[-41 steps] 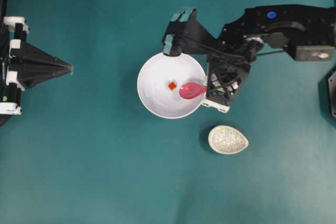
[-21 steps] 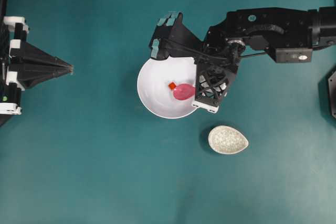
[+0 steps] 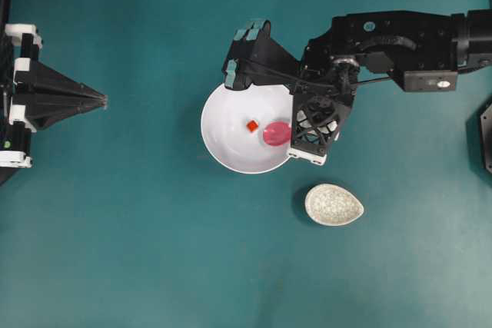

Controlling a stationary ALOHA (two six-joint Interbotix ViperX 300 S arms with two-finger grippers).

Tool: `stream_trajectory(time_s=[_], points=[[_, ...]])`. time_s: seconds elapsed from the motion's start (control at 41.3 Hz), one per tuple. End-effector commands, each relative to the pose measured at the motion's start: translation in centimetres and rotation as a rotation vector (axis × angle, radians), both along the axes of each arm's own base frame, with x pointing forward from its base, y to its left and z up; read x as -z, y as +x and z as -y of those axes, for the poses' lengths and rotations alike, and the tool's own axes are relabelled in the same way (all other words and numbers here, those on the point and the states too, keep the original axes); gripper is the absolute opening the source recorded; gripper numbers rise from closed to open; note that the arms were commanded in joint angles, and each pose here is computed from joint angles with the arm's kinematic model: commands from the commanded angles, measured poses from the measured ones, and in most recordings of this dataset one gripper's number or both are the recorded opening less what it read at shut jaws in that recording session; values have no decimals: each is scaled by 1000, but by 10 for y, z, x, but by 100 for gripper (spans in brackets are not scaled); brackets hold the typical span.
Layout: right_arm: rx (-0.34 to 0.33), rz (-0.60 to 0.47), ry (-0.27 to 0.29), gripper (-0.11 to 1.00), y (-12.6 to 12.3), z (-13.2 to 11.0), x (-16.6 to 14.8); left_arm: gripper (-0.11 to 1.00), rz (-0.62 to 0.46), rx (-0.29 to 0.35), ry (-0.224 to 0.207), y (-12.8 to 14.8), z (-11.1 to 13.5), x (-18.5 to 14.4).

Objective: Grip the spoon and scoop the red block from the bowl with right arm.
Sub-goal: 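Lower the spoon bowl into the white bowl beside the red cube, then drag the spoon toward the red cube to scoop it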

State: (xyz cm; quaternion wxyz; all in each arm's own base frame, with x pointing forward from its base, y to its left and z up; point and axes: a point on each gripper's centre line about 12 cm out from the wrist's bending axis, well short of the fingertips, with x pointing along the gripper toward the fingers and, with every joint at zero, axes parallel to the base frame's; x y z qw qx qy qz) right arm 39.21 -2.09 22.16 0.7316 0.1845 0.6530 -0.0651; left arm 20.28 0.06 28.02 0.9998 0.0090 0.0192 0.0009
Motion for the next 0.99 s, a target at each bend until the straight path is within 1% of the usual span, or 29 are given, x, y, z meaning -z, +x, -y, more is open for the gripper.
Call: stream_trajectory(time_s=[0.0,0.218,0.654,0.969], points=[[9,45,-8,25,5,4,-12,0,21,2,5,2,0,-7],[9,35,-7,25,10,5,-5,0,23,1,6,2,0,-7],[36,119,-19,25,31,11,-6,0,25,3,8,2,0,-8],[63,169,-22,25,37,13,-8,0,25,3,8,2,0,-8]])
